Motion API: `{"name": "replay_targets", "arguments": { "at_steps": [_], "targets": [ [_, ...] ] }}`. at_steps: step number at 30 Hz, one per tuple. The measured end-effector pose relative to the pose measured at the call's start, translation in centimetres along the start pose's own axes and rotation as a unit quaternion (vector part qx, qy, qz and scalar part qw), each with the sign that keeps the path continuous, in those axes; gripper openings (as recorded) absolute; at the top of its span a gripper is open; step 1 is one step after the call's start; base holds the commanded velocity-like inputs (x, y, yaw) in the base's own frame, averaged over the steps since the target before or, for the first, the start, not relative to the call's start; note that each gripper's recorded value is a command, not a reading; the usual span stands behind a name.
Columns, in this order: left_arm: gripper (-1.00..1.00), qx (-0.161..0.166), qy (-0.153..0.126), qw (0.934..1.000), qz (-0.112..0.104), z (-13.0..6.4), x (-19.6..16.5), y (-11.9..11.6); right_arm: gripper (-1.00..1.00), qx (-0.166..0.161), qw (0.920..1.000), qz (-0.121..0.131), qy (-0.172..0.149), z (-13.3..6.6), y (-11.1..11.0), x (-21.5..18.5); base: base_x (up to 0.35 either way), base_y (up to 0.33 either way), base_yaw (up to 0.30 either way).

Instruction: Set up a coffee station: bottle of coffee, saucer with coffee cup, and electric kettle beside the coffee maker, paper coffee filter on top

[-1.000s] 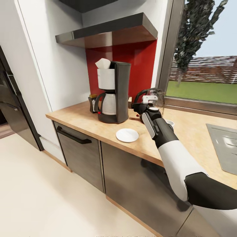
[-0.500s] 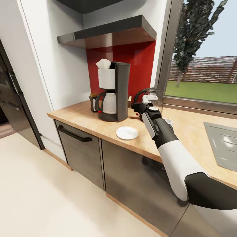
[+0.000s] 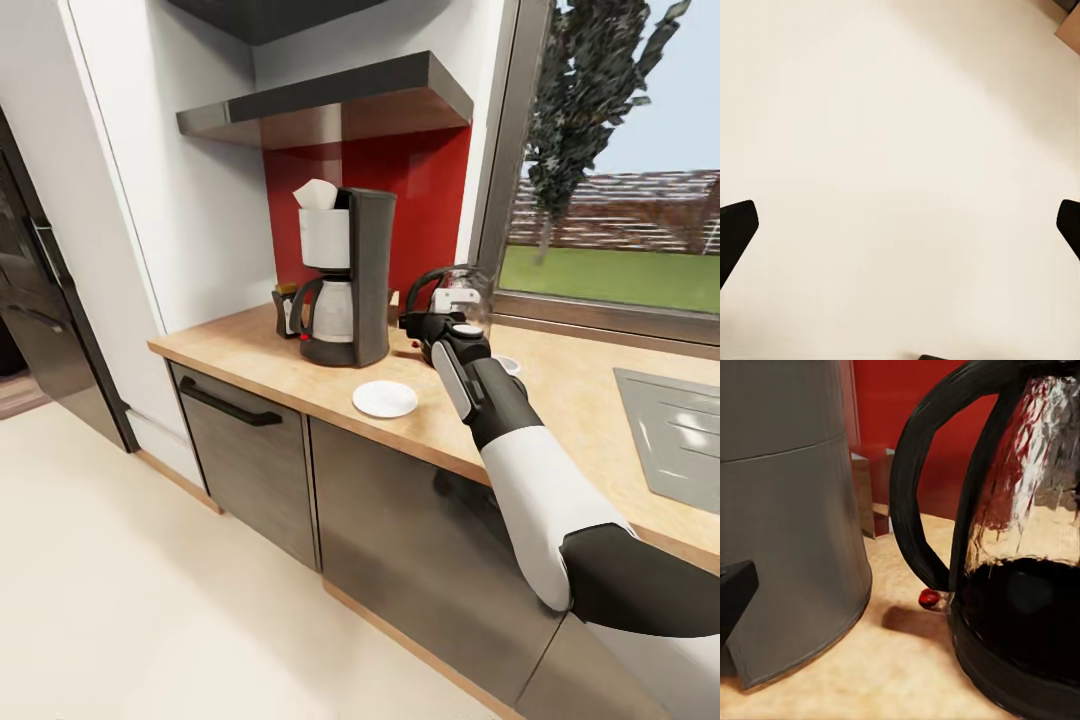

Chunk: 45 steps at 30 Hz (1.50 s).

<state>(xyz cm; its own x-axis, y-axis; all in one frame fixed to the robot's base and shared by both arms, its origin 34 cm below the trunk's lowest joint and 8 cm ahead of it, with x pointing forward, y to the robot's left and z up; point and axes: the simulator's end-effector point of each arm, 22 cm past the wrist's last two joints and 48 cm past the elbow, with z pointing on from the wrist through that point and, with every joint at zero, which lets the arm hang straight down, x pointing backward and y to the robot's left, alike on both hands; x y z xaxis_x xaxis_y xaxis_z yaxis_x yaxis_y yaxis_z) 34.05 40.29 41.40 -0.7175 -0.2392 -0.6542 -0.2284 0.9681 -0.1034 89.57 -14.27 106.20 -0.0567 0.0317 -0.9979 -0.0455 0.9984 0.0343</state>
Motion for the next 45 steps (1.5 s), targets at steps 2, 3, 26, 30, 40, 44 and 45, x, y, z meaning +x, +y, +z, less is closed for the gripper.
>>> {"name": "replay_targets", "arguments": {
  "at_steps": [2,3,26,30,40,44,45],
  "targets": [
    [1.0,-0.002,-0.001,1.0,-0.002,0.0,-0.1,0.2,1.0,0.0,1.0,0.0,0.0,0.0,0.0,0.0,-0.118,-0.037,0.0],
    [1.0,-0.004,-0.002,1.0,-0.004,0.0,-0.2,0.3,1.0,0.0,1.0,0.0,0.0,0.0,0.0,0.0,-0.188,-0.065,0.0],
    [1.0,-0.015,-0.008,0.9998,-0.013,-0.1,-0.6,1.2,1.0,-0.011,0.9997,-0.011,-0.016,-0.6,1.3,-1.5,-0.124,-0.02,0.0],
    [1.0,-0.015,-0.008,0.9998,-0.013,-0.1,-0.6,1.2,1.0,-0.013,0.9998,-0.016,-0.009,-1.0,1.5,-1.8,-0.003,0.0,0.0],
    [1.0,-0.015,-0.007,0.9998,-0.013,-0.1,-0.5,1.2,1.0,-0.01,0.9989,-0.035,0.03,-4.7,0.8,-4.9,0.0,0.0,0.0],
    [1.0,-0.016,-0.007,0.9998,-0.013,-0.1,-0.5,1.3,1.0,0.032,0.9956,-0.065,0.059,-5.8,-3.7,-5.4,0.0,0.0,0.0],
    [1.0,-0.016,-0.007,0.9998,-0.013,-0.1,-0.5,1.3,1.0,0.039,0.9951,-0.068,0.059,-5.9,-4.5,-5.7,0.0,0.0,0.0]
  ]
}}
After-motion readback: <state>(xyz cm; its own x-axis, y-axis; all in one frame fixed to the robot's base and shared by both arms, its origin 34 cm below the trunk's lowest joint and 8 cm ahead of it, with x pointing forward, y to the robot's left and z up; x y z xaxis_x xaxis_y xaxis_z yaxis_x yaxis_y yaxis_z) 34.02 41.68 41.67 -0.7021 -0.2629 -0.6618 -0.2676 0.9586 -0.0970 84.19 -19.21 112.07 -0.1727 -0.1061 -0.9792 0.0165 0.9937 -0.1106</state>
